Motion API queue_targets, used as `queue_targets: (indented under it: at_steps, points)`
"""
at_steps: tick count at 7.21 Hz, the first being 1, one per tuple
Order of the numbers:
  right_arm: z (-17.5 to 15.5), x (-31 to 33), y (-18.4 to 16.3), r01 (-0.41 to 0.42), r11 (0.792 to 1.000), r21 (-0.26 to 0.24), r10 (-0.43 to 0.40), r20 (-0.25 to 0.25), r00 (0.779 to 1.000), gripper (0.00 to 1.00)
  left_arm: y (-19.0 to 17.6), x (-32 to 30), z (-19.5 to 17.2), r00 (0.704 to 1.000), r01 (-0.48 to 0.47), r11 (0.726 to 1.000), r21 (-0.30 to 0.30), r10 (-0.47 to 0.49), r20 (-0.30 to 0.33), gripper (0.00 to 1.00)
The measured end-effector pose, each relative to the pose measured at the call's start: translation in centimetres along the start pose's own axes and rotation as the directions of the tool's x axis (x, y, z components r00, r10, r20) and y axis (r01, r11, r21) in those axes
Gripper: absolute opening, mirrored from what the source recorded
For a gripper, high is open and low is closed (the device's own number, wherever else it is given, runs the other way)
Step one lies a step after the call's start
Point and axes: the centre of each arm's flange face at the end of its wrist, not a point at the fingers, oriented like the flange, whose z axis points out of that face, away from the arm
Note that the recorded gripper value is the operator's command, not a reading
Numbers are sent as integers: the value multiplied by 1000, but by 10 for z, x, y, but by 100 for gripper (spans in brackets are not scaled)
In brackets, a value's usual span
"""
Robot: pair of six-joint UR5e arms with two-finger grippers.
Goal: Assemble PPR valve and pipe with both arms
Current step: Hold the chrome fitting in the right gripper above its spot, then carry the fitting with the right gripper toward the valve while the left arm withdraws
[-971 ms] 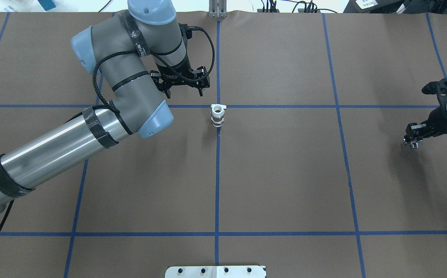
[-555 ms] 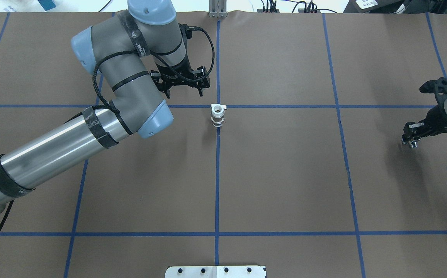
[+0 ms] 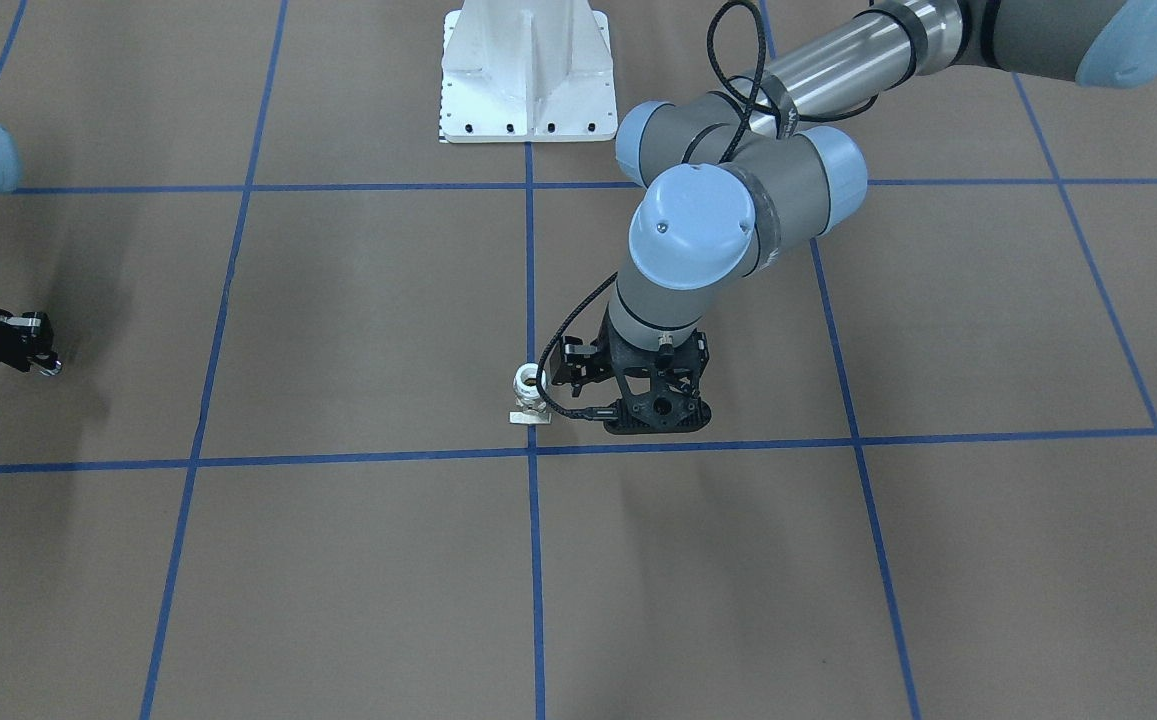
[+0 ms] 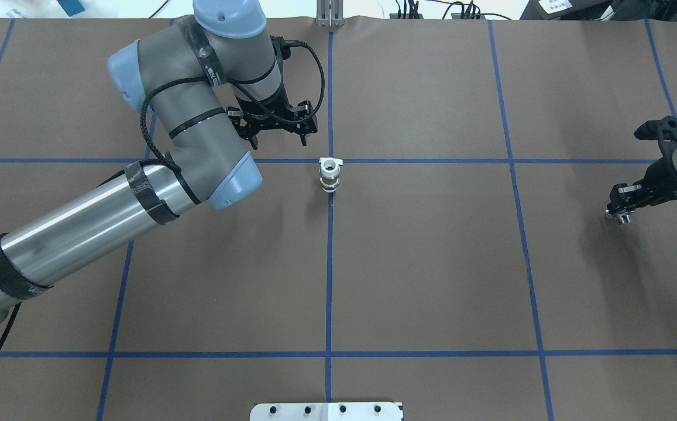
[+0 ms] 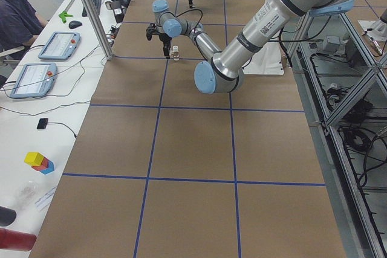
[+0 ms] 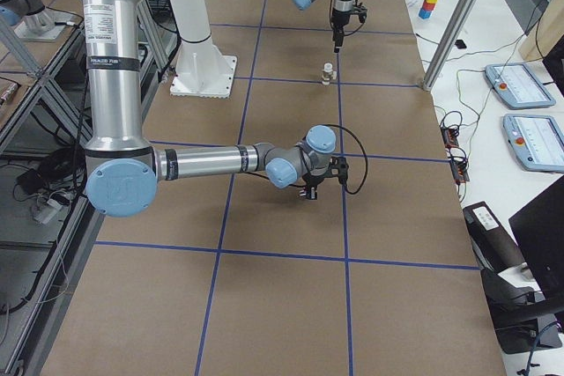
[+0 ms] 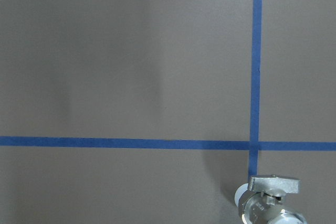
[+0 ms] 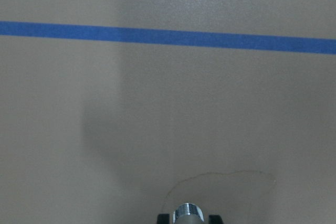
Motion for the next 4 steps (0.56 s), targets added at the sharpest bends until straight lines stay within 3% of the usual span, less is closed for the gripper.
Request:
queue_targets:
  at_steps: [2,4]
  points:
    - [-24,-7,-13,-43,999,-10,43,21,999,0,0,1,-1,1000,-1,1000,1,1,-1,100]
    - [-55,-39,-36,-92,995,-33,92,7,996,0,-1,0,-2,1000,-11,1000,3,11,-1,100]
